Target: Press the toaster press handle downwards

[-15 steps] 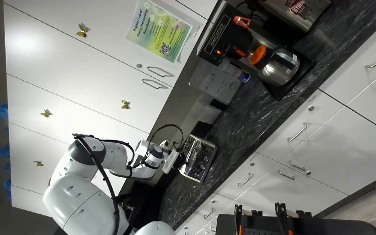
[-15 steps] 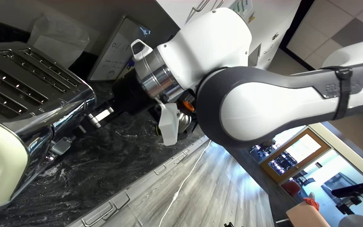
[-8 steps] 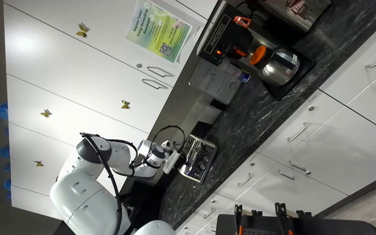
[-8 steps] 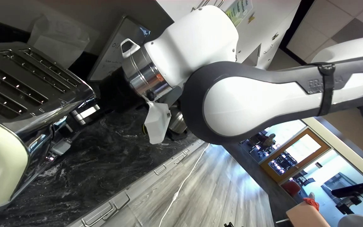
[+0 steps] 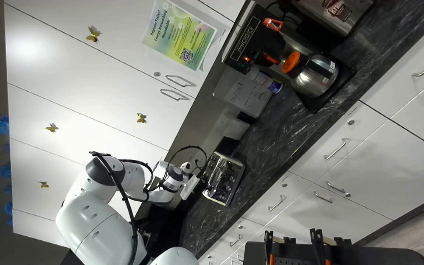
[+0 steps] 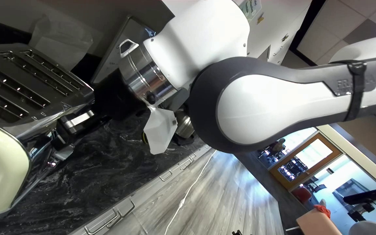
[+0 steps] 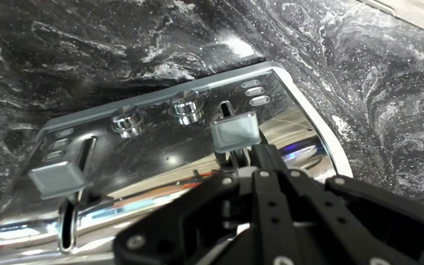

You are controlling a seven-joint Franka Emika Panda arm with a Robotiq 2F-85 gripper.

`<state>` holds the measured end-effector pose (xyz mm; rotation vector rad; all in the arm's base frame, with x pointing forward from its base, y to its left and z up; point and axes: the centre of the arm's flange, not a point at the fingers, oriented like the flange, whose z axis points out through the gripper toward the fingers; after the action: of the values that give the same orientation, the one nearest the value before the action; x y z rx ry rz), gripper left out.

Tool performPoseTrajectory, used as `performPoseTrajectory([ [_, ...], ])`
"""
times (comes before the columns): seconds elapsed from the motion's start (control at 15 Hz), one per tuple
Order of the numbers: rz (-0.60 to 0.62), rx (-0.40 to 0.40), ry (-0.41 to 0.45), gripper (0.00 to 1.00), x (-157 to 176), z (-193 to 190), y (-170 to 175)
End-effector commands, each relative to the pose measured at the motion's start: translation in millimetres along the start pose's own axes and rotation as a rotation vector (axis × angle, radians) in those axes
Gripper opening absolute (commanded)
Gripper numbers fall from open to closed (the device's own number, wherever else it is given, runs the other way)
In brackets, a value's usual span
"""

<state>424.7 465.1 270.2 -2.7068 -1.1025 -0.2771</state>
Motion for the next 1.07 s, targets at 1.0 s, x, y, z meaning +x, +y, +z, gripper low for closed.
performPoseTrajectory([
  [1.0,0.125,0.004,-0.097,0.0,-3,26,25],
])
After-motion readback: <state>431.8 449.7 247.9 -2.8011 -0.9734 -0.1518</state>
